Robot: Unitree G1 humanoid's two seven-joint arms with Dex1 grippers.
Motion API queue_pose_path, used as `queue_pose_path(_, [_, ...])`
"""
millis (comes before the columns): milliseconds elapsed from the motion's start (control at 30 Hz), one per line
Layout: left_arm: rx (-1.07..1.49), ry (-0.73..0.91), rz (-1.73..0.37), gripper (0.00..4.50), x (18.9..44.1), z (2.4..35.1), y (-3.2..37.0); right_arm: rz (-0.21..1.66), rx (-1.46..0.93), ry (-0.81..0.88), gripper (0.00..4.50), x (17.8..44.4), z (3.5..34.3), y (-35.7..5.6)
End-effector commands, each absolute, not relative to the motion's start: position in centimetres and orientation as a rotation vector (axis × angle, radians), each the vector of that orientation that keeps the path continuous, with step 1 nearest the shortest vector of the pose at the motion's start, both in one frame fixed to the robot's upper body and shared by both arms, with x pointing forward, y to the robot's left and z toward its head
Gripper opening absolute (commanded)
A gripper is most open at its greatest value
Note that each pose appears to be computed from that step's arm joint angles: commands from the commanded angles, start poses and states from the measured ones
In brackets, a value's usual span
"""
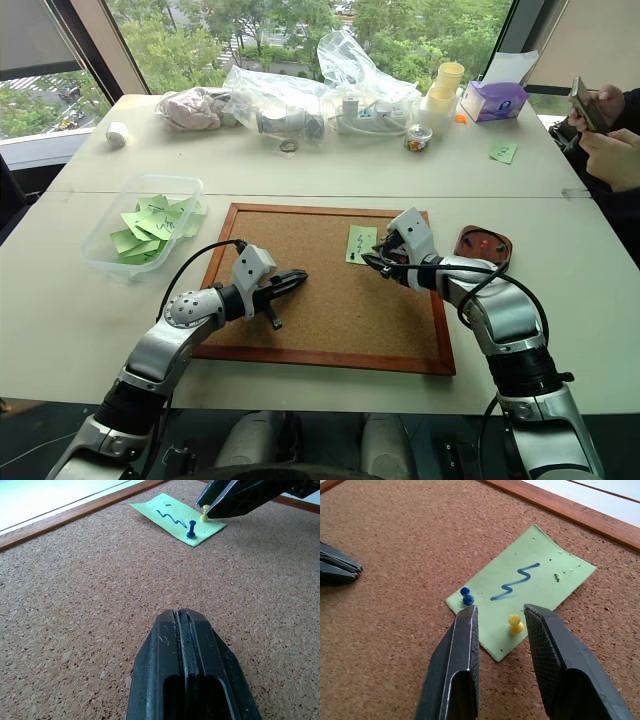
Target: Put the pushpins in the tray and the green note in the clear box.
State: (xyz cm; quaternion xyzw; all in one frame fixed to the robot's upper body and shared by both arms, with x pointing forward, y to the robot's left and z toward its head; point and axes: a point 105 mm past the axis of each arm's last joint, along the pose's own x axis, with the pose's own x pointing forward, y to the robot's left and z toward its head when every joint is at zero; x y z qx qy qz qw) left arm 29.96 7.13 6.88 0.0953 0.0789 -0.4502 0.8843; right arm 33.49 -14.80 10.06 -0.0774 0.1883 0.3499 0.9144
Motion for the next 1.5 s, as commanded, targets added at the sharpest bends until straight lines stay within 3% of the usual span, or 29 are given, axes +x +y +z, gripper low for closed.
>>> queue_pose_path(33, [0.192,0.304,-0.935,0.00,28.9,3.6,7.6,0.733,-0.173,0.337,1.42,34.0,11.1,-14.5])
queue_pose_path(333, [0.195,0.305,-0.935,0.00,28.9,3.6,7.6,0.742,-0.174,0.327,1.42,34.1,11.1,-14.4])
queue_pose_path(433, [0.194,0.305,-0.936,0.00,28.8,3.6,7.6,0.743,-0.177,0.322,0.17,34.1,11.2,-14.3])
queue_pose_path(467, [0.193,0.306,-0.936,0.00,28.8,3.6,7.6,0.743,-0.178,0.318,0.07,34.1,11.3,-14.2])
queue_pose_path(733, [0.192,0.317,-0.939,0.00,28.7,3.4,7.6,0.717,-0.189,0.264,0.07,34.2,13.4,-14.5])
queue_pose_path(900, [0.188,0.335,-0.942,0.00,28.6,3.1,7.5,0.610,-0.121,0.181,0.07,34.5,16.9,-17.1])
queue_pose_path(1133, [0.189,0.346,-0.955,0.00,28.5,2.9,7.4,0.411,-0.097,0.140,0.07,34.3,19.4,-22.5])
queue_pose_path(1300, [0.194,0.344,-0.959,0.00,28.7,3.0,7.5,0.266,-0.101,0.157,0.07,33.7,19.7,-27.1])
queue_pose_path(1500, [0.200,0.346,-0.974,0.00,28.7,2.9,7.4,0.136,-0.131,0.241,0.07,32.4,17.5,-31.6])
